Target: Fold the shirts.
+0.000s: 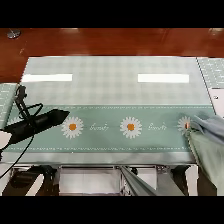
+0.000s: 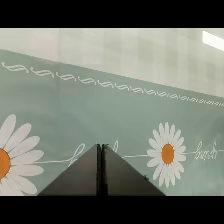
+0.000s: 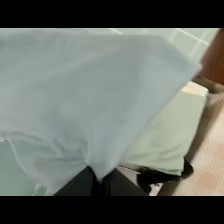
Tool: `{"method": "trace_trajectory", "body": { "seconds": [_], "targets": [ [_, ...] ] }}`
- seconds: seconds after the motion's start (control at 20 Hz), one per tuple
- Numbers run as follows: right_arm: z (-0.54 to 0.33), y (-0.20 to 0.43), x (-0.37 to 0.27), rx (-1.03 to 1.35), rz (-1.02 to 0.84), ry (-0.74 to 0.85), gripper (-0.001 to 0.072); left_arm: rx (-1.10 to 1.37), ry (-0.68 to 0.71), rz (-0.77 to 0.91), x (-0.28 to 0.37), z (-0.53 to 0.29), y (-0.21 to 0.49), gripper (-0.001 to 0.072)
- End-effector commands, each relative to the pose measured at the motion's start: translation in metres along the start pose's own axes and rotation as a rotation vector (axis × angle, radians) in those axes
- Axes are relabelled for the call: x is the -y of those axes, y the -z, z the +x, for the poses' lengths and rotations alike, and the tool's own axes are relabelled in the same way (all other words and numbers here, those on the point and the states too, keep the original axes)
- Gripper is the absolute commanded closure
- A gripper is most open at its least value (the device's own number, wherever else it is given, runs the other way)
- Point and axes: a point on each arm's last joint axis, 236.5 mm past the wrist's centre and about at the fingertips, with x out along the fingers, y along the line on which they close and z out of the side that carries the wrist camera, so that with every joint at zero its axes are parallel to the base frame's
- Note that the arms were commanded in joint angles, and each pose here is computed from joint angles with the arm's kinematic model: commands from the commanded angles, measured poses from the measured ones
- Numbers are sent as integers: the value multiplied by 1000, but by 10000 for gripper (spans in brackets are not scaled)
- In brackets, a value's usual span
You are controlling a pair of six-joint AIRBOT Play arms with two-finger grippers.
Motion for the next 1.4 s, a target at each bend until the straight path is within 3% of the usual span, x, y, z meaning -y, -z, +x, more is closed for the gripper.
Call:
{"method": "trace_trajectory", "body": {
  "seconds": [0.0,0.1,0.2,0.3,0.35,0.45,0.5,0.65,0.8,1.0,1.1,1.2,1.35],
  "targets": [
    [31,32,50,-28,122,179,659,28,-2,2,0,0,-7,688],
    [35,22,53,-22,129,199,127,26,-2,1,-1,0,-6,688],
    [39,3,37,-48,75,155,85,12,-8,-11,-3,4,-5,689],
    [35,-35,-7,-27,-47,8,112,-9,-17,-15,-4,9,-8,689],
    [28,-55,-44,-8,-143,-119,199,-16,-14,-14,1,10,-15,689],
    [2,-78,-133,10,-336,-397,573,-9,5,34,21,9,-45,689],
    [-17,-80,-183,21,-441,-541,681,-1,25,99,39,6,-67,689],
    [-90,-57,-328,151,-716,-867,682,14,92,259,102,-7,-139,691],
    [-119,32,-427,249,-1014,-987,681,10,-15,400,118,-1,-187,692],
    [20,121,-441,168,-1253,-532,682,-159,-325,452,40,54,-153,692],
    [90,138,-424,99,-1247,-391,682,-287,-511,353,-33,74,-112,692],
    [127,135,-406,44,-1167,-300,682,-385,-551,333,-61,80,-90,690],
    [131,128,-402,43,-1146,-283,682,-393,-544,362,-61,83,-89,689]
  ]
}}
